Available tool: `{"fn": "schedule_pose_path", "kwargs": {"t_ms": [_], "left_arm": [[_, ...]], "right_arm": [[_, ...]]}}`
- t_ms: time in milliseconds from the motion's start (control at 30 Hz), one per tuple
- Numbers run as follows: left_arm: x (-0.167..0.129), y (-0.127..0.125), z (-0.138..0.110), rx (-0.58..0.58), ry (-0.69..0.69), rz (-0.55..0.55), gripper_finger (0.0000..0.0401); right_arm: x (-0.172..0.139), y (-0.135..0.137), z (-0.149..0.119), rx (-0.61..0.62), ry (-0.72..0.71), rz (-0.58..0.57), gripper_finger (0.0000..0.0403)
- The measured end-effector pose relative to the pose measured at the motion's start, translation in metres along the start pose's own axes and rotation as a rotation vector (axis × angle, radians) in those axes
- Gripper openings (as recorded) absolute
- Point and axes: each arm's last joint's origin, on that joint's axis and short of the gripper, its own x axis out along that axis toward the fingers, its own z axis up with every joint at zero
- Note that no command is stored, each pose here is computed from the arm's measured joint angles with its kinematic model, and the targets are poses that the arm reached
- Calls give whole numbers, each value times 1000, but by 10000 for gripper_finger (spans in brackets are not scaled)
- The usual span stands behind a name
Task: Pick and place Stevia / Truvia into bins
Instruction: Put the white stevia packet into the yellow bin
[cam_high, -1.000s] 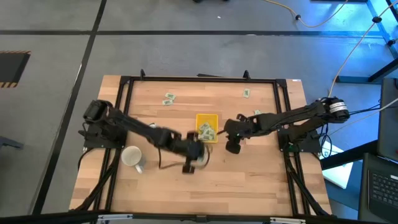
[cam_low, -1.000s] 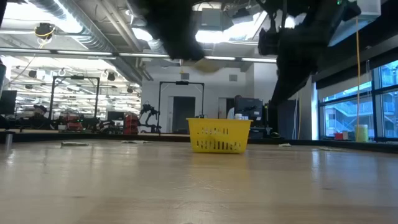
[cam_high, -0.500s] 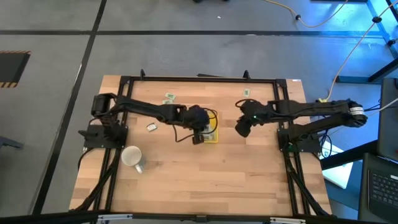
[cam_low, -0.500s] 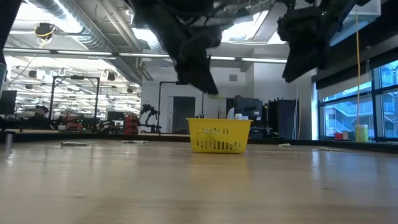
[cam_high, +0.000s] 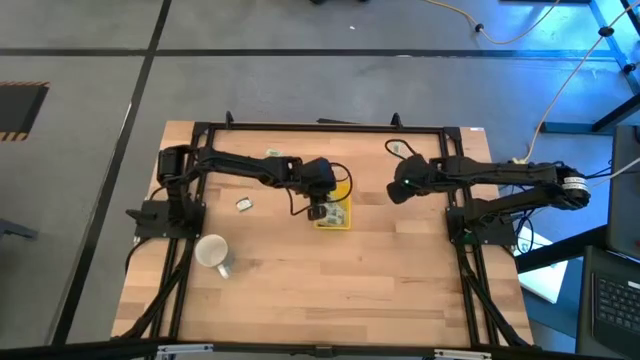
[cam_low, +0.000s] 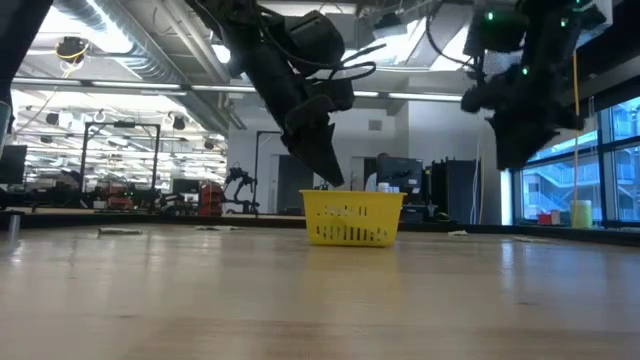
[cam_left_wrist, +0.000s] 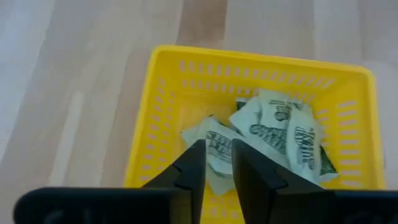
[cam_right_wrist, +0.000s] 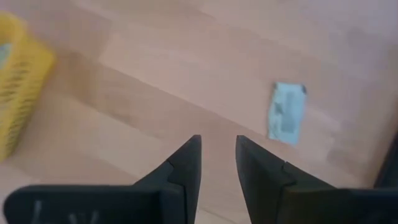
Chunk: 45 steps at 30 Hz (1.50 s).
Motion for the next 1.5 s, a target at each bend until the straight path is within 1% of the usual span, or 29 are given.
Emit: {"fn": "schedule_pose_path", "kwargs": {"t_ms": [133, 233, 367, 433, 600, 767, 933, 1200, 1333, 1500], "left_arm": [[-2, 8, 0, -17, -6, -2, 85], [-12, 13, 6, -26, -47, 6, 87], [-37, 19, 14, -37, -114, 22, 88], [-52, 22, 18, -42, -158, 31, 88], [-85, 32, 24, -61, -239, 59, 88], [-105, 39, 26, -73, -290, 79, 88], [-109, 42, 25, -81, -291, 87, 88], [-109, 44, 22, -78, -264, 94, 88], [-108, 44, 20, -81, -239, 93, 88], [-109, 45, 15, -96, -195, 94, 80]], "right_arm": [[15, -11, -6, 50, 31, -58, 103], [27, -19, -11, 64, 51, -96, 103], [43, -28, -15, 92, 45, -102, 103], [52, -31, -18, 87, 36, -96, 103], [69, -41, -22, 115, 11, -86, 103], [80, -50, -25, 81, 5, -93, 103], [86, -55, -26, 82, 1, -99, 103], [96, -55, -27, 76, 63, -137, 99], [99, -55, -27, 73, 69, -147, 73], [98, -53, -26, 37, 75, -139, 20]]}}
